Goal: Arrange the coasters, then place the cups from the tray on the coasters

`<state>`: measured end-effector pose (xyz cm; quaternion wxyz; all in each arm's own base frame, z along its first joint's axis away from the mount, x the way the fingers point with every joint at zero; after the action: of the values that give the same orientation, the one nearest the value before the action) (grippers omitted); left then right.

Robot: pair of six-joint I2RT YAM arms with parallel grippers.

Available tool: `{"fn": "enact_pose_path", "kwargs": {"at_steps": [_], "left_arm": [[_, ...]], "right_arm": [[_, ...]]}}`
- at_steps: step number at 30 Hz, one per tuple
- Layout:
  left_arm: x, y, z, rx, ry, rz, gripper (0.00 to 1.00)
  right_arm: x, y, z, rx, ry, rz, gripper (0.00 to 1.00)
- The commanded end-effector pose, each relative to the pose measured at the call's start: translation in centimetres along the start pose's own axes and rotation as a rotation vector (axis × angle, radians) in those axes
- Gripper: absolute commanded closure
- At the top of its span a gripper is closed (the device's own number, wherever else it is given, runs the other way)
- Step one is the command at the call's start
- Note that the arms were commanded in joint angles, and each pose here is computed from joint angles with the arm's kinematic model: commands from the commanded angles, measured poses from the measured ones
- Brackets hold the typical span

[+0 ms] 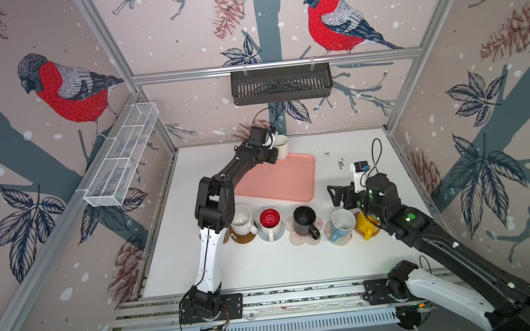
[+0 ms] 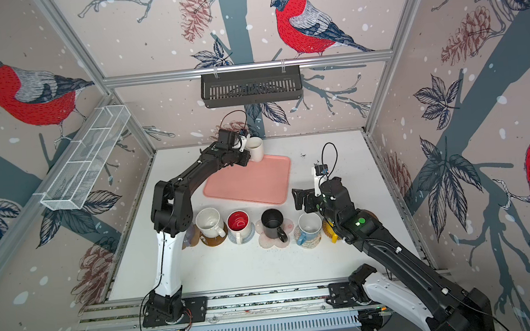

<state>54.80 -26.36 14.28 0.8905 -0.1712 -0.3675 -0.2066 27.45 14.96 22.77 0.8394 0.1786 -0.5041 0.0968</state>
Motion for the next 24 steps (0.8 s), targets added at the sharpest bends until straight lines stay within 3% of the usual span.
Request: {"fn": "enact_pose_path", "kwargs": {"at_steps": [1, 13, 24], "left_arm": [[3.2, -1.3, 2.7, -0.014, -0.100, -0.059, 1.00], [7.3, -9.4, 7.2, -0.093, -0.187, -0.166, 1.00], [6.1, -19.0, 7.2, -0.206, -0.188, -0.259, 1.00]], "right_arm": [[1.0, 0.5, 0.2, 0.047, -0.038, -0.018, 0.01], [4.8, -3.1, 4.3, -0.033, -0.161, -0.158, 0.00], [7.8, -6.5, 9.7, -0.187, -0.252, -0.251, 0.01]]}}
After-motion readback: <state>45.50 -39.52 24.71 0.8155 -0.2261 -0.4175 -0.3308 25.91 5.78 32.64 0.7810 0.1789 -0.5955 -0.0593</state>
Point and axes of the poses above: each gripper's point midway between its finger pads, its own z axis back along the fingers, its own y axis along the line the jaws close on, x = y × z, the point moved 1 cm from there along z, back along the fingers, and after that the axes turned 6 degrees about z, right-handed, at the moved point
